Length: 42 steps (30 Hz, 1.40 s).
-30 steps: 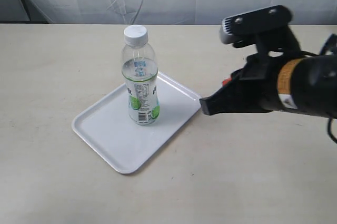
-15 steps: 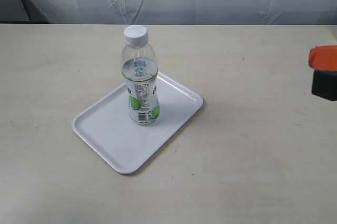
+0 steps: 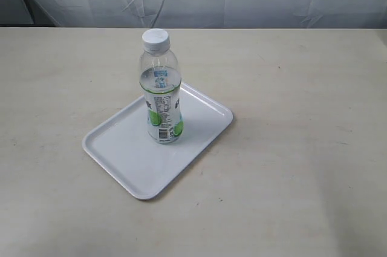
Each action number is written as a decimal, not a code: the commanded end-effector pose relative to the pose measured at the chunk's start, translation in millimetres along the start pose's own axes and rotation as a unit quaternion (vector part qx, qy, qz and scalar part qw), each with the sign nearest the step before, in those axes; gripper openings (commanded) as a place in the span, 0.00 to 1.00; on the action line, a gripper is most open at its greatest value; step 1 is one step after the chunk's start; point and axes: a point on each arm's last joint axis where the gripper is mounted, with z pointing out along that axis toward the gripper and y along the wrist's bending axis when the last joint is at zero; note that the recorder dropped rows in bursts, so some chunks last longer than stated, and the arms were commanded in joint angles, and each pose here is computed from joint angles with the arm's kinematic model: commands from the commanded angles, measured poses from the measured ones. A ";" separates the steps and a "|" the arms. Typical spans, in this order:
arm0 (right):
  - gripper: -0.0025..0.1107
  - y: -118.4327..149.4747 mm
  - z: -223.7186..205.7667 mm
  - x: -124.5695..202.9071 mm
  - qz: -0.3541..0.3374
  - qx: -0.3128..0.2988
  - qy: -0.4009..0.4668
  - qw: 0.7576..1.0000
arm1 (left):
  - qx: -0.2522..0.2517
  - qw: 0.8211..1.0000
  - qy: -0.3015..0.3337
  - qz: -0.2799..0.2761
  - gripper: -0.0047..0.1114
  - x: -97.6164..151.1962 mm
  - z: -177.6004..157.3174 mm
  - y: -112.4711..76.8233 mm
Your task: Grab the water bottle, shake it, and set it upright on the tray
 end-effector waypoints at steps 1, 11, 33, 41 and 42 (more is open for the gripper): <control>0.02 -17.7 2.8 27.7 0.069 0.027 -0.041 0.996 | 0.000 1.000 -0.007 -0.004 0.04 -0.2 0.0 -0.1; 0.02 -30.0 0.0 34.4 0.114 0.114 -0.037 0.986 | 0.000 1.000 -0.007 -0.003 0.04 -0.2 0.0 -0.1; 0.02 -30.7 -0.2 34.1 0.115 0.119 -0.041 0.985 | 0.000 1.000 -0.007 -0.003 0.04 -0.2 0.0 -0.1; 0.02 -30.7 -0.2 34.1 0.115 0.119 -0.041 0.985 | 0.000 1.000 -0.007 -0.004 0.04 -0.2 0.0 -0.1; 0.02 -30.7 -0.2 34.1 0.115 0.119 -0.041 0.985 | 0.000 1.000 -0.007 -0.004 0.04 -0.2 0.0 -0.1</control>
